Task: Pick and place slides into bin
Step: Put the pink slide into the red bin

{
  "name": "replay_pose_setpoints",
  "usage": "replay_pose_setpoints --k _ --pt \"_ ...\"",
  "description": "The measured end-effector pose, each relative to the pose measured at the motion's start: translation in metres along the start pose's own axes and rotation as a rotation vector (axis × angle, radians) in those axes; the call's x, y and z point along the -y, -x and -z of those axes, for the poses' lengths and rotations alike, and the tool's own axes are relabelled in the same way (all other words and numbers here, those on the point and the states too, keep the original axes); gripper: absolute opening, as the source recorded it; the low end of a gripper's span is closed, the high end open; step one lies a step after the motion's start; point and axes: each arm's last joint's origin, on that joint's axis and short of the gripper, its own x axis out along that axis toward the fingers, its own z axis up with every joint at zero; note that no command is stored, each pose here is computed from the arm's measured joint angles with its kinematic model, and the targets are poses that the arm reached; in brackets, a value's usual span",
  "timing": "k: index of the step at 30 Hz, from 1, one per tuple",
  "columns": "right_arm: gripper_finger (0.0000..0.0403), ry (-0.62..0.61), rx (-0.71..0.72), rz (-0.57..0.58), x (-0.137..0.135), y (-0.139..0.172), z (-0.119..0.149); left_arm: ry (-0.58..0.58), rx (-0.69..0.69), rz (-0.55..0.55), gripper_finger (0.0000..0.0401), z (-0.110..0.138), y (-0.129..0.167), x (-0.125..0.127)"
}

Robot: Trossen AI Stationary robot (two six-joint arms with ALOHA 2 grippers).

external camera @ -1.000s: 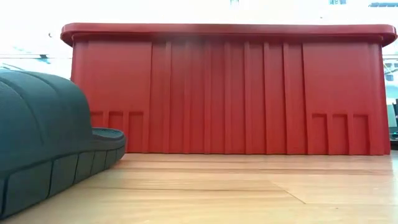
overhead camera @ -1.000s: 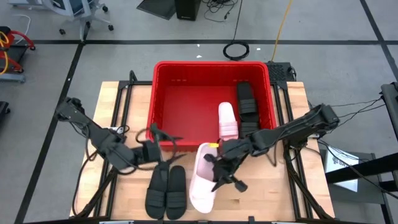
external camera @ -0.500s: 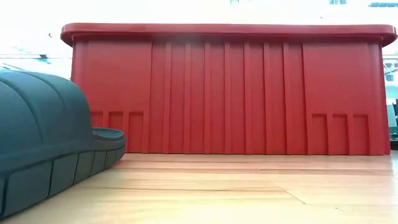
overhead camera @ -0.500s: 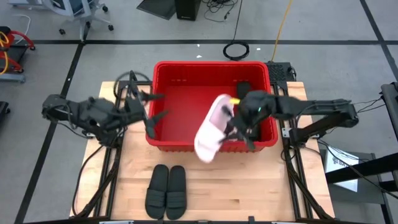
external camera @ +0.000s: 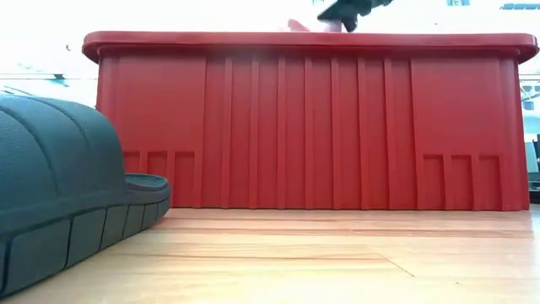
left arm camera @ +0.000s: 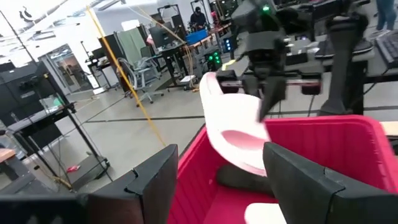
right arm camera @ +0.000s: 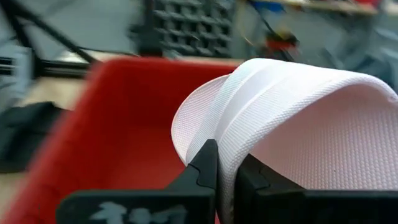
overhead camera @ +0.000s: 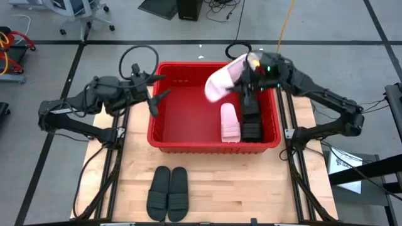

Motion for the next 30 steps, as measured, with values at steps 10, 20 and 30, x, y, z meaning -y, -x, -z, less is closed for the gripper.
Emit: replay_pose_setpoints --k 10,20,30 --pt "0.0003 -0.016 -0.203 0.011 0.074 0.009 0.009 0.005 -0.007 -0.026 0.0241 0.008 -0.011 -0.03" --pt "0.0001 -0.006 -0.503 -0.281 0.09 -0.031 0.059 0.012 -0.026 -0.06 0.0241 0.016 -0.015 -0.053" --pt "0.0001 -0.058 -0.599 -0.49 0.101 -0.068 0.103 0.014 -0.087 -0.074 0.0241 0.027 -0.031 -0.062"
